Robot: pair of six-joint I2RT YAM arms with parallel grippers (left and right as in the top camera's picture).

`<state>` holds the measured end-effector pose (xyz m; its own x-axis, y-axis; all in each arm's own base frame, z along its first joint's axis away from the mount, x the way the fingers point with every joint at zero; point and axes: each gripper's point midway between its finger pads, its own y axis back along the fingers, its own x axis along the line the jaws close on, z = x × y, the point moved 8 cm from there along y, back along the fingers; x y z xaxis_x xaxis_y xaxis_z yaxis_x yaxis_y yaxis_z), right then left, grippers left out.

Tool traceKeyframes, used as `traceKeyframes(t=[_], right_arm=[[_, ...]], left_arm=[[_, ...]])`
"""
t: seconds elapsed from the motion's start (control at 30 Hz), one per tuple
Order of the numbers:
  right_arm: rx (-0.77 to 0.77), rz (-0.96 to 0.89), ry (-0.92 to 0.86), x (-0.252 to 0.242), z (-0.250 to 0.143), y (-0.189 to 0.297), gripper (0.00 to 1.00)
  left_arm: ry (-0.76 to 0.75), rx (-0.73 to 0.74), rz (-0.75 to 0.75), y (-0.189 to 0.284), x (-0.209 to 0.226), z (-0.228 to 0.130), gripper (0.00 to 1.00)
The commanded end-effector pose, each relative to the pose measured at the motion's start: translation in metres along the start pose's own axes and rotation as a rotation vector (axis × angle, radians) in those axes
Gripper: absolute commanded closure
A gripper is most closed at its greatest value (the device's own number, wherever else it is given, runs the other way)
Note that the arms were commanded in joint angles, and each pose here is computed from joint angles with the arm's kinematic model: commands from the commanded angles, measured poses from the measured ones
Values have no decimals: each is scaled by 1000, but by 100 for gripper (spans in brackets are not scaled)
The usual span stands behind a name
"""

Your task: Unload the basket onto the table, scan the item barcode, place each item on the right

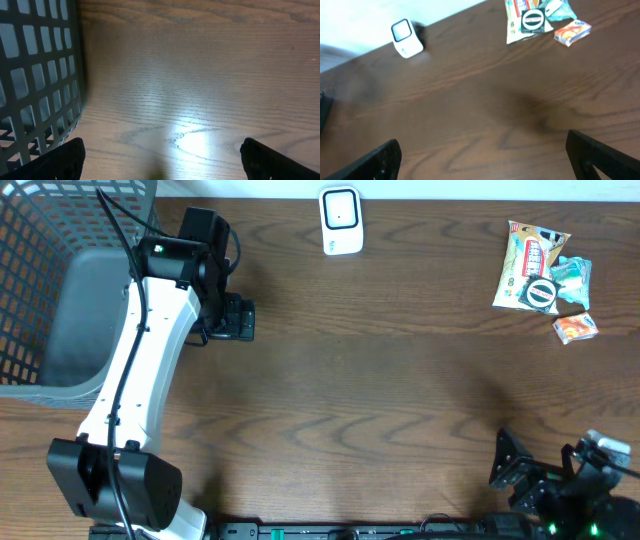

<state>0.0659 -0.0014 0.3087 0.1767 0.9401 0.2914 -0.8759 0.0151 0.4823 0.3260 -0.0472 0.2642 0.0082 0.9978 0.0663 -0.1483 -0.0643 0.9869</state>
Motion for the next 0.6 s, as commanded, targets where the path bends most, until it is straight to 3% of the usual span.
traceKeyframes(t=[0.0, 0.57], right_arm=[[-80, -13, 21, -3, 2, 5, 1], [-281, 140, 183, 0, -18, -54, 1]], left_arm=[[12, 5, 17, -2, 2, 0, 2], [12, 5, 17, -2, 2, 0, 2]])
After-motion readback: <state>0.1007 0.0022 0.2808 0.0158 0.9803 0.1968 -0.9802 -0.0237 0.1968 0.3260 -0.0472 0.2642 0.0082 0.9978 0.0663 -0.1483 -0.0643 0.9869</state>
